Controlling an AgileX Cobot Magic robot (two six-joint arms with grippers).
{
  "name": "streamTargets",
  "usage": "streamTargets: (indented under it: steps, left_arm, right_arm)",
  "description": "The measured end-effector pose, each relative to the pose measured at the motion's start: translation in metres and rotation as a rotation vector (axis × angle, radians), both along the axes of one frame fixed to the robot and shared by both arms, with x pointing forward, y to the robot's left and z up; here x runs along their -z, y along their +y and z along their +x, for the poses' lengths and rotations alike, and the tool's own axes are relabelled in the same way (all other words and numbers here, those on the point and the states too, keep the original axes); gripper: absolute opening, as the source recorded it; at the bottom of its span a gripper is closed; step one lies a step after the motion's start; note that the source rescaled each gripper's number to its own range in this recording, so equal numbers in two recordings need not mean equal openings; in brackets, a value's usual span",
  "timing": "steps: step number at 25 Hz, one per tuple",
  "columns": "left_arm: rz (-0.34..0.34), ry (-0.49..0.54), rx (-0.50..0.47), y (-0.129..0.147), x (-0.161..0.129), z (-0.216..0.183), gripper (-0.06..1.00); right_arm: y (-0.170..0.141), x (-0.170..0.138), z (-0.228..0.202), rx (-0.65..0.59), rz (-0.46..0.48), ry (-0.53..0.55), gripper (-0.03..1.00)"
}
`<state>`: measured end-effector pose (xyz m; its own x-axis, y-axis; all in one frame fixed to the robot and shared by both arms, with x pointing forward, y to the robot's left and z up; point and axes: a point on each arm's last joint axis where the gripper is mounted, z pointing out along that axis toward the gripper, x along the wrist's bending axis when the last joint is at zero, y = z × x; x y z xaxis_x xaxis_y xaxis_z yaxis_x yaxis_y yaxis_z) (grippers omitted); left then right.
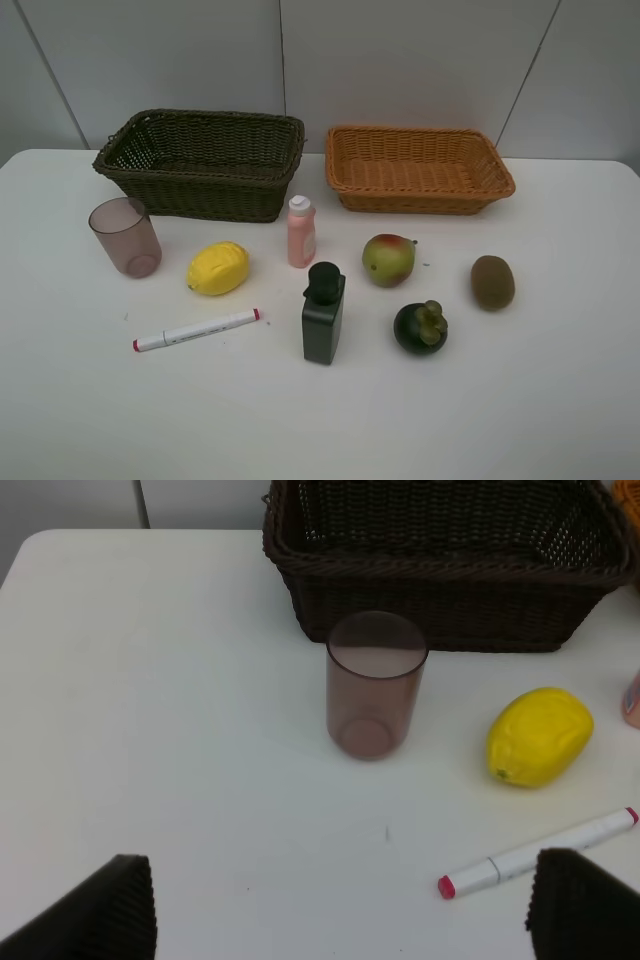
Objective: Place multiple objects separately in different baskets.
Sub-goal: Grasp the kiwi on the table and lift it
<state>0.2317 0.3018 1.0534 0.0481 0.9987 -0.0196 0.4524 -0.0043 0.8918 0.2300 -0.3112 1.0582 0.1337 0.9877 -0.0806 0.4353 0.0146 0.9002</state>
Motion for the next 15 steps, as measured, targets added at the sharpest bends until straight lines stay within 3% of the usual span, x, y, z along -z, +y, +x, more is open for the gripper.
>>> streamTargets:
  steps: [15]
  left_arm:
    - [0.000,0.000,0.000,0.0000,0.0000,0.0000,0.96]
  right_arm:
    - [0.0000,0.0000,0.0000,0.000,0.000,0.000,1.00]
